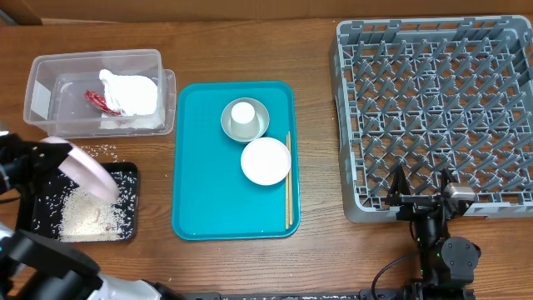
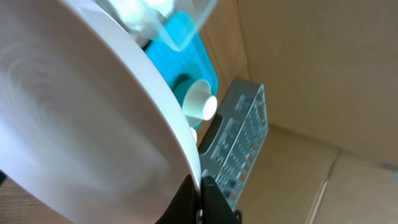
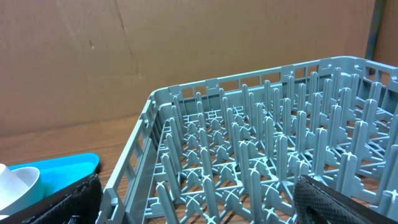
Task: Sort waste into correct bins and load items into the dishwasher
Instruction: 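Tilt the plate over the black tray to dump the rice, then set the emptied plate back down on the teal tray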
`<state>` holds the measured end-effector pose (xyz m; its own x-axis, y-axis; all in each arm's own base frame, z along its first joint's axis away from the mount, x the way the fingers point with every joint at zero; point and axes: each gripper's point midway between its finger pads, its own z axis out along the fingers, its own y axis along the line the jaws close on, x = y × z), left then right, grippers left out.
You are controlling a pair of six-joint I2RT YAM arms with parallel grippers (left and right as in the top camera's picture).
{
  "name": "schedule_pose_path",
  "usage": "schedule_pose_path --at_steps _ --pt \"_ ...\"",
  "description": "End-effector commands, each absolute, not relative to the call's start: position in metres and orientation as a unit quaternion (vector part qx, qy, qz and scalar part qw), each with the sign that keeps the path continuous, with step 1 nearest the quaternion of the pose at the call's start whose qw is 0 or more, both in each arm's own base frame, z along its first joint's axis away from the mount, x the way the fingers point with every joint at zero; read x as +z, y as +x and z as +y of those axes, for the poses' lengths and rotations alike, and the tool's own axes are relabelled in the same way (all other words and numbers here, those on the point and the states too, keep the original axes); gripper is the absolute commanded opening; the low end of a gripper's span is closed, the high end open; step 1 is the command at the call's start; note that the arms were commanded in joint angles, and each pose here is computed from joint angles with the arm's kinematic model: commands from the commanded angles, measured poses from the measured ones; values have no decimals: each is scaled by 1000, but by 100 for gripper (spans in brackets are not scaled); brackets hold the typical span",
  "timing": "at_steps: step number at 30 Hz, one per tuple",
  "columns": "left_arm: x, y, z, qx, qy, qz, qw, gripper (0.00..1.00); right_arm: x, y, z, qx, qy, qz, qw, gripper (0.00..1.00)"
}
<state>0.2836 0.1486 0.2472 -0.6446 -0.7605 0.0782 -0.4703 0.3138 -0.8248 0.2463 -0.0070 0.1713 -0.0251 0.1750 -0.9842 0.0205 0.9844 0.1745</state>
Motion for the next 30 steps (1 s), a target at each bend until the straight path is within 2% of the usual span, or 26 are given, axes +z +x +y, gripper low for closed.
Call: schedule_pose_path --at_steps 1,7,13,19,27,30 --pt "274 282 104 -415 -329 830 177 4 170 246 -7 53 68 712 696 100" --pt "277 277 46 -365 -267 883 131 4 170 246 -7 53 68 712 696 100" --pt "263 274 -18 -305 -138 939 78 4 170 246 -7 53 68 712 696 100" --pt "205 281 -62 -142 -132 980 36 4 170 246 -7 53 68 712 696 100" --pt "133 259 -139 -89 -90 992 5 4 170 246 -7 53 68 712 696 100" --pt "110 247 -144 -12 -77 997 5 4 170 246 -7 53 68 712 696 100"
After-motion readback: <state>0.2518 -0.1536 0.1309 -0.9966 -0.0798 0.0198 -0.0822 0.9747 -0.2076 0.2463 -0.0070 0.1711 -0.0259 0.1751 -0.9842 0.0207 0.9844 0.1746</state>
